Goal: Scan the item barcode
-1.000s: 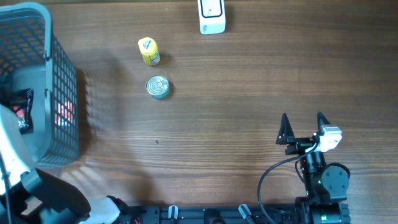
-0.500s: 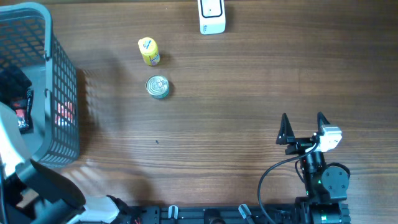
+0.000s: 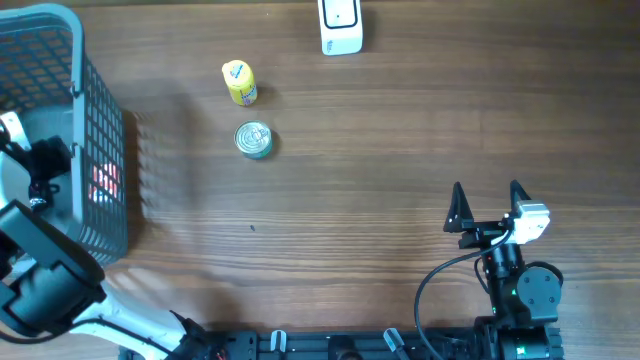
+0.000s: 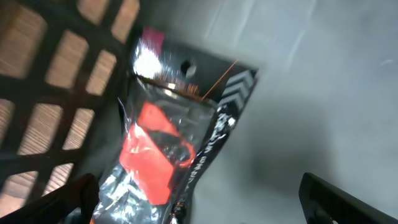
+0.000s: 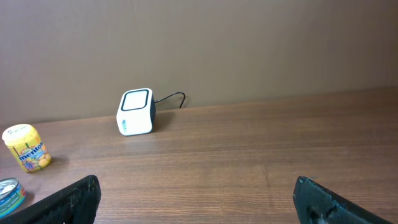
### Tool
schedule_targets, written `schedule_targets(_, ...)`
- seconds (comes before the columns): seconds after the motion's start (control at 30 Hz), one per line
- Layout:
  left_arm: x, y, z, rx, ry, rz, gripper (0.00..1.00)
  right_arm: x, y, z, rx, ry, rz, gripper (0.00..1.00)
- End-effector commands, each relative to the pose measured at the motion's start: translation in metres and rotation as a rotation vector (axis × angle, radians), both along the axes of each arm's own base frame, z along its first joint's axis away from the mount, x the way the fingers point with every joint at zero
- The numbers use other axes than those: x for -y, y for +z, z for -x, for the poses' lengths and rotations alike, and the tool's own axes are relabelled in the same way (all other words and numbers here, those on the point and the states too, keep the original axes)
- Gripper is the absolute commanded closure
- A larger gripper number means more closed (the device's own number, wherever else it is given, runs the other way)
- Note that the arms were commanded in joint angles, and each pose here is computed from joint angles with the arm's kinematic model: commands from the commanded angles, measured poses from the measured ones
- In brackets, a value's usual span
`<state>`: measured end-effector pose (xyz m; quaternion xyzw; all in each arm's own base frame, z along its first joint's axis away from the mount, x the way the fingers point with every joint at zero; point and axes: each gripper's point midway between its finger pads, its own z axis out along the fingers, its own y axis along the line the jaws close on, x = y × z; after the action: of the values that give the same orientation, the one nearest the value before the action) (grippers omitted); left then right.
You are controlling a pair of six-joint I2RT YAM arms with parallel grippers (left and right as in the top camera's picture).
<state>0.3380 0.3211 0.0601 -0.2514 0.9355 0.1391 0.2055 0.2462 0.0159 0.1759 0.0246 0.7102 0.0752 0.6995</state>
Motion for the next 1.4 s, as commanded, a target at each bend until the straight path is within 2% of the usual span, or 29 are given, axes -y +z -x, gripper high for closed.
schedule_targets(0.0,-0.009,-0.003,0.008,-0.013,-0.012,-0.002,0.0,-0.003,-0.002,0.0,-0.001,0.016,0.004,0.0)
schedule_targets(0.27,-0.031,-0.007,0.031,-0.008,0.027,0.01,0.0,-0.003,-0.002,0.0,-0.001,0.016,0.004,0.0)
schedule_targets(0.73,-0.03,-0.047,0.028,-0.009,-0.005,0.085,0.0,-0.003,-0.002,0.0,-0.001,0.016,0.004,0.0)
schedule_targets(0.9,-0.026,-0.048,0.02,0.025,-0.026,0.108,0.21,-0.003,-0.002,0.0,-0.001,0.016,0.004,0.0)
schedule_targets(0.97,-0.024,-0.048,0.017,0.037,-0.035,0.117,0.27,-0.003,-0.002,0.0,-0.001,0.016,0.004,0.0)
schedule_targets(1.23,-0.015,-0.047,0.008,0.09,-0.037,0.168,0.41,-0.003,-0.002,0.0,-0.001,0.016,0.004,0.0)
schedule_targets(1.27,-0.014,-0.047,0.008,0.094,-0.037,0.172,0.46,-0.003,-0.002,0.0,-0.001,0.016,0.004,0.0)
schedule_targets(1.3,-0.013,-0.046,0.007,0.099,-0.04,0.178,0.59,-0.003,-0.002,0.0,-0.001,0.016,0.004,0.0)
schedule_targets(1.37,-0.013,-0.047,0.007,0.1,-0.035,0.183,0.62,-0.003,-0.002,0.0,-0.001,0.016,0.004,0.0)
